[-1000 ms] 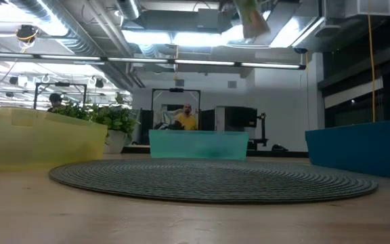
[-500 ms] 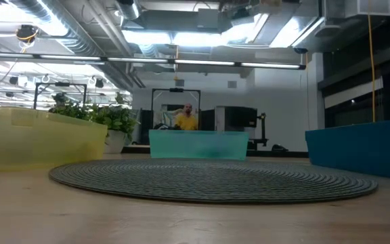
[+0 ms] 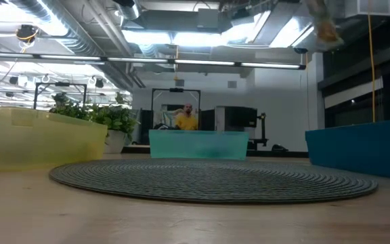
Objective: Pick and place Granola Bars by type
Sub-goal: Put the yellow granola bar into the blue bin
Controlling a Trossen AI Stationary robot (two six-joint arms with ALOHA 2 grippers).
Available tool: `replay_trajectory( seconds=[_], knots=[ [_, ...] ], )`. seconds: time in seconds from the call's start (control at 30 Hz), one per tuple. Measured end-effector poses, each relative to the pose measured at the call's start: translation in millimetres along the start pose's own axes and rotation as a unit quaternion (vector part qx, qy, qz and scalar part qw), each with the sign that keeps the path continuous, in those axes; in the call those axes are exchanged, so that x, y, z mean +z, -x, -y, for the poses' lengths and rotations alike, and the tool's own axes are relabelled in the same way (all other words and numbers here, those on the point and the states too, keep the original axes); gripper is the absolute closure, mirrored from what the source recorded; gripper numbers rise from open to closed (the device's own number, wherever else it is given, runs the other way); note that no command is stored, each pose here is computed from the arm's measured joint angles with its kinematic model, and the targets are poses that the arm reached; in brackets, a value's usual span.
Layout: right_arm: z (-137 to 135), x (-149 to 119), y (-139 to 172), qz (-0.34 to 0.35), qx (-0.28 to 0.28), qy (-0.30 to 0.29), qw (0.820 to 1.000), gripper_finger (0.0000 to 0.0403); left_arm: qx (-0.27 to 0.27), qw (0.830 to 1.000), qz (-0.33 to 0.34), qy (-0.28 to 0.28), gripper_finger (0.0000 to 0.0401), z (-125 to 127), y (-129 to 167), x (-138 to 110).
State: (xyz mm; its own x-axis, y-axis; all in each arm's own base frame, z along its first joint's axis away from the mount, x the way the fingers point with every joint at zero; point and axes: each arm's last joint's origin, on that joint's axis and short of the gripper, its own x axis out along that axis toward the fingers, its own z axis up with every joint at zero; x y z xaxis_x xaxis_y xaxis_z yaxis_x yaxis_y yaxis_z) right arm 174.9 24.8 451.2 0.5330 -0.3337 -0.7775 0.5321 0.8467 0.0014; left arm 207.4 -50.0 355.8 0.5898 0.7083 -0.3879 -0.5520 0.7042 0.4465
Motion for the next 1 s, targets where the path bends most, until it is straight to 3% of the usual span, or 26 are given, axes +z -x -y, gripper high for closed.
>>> replay_trajectory(
  seconds=[0.43,0.67,1.0],
  knots=[
    [50.0,-75.0,-7.3,-0.045,0.008,-0.080,0.996,0.0403,0.028,0.999,0.001,-0.025,0.0175,-3.7,-3.7,0.8],
    [50.0,-101.0,-35.6,-0.085,0.013,-0.069,0.994,0.0403,0.055,0.998,-0.006,0.026,0.0175,-10.3,-12.3,1.8],
    [41.8,-138.8,-88.0,-0.066,0.112,-0.084,0.988,0.0403,0.065,0.994,-0.007,0.089,0.0175,-13.5,-16.6,2.4]
  ],
)
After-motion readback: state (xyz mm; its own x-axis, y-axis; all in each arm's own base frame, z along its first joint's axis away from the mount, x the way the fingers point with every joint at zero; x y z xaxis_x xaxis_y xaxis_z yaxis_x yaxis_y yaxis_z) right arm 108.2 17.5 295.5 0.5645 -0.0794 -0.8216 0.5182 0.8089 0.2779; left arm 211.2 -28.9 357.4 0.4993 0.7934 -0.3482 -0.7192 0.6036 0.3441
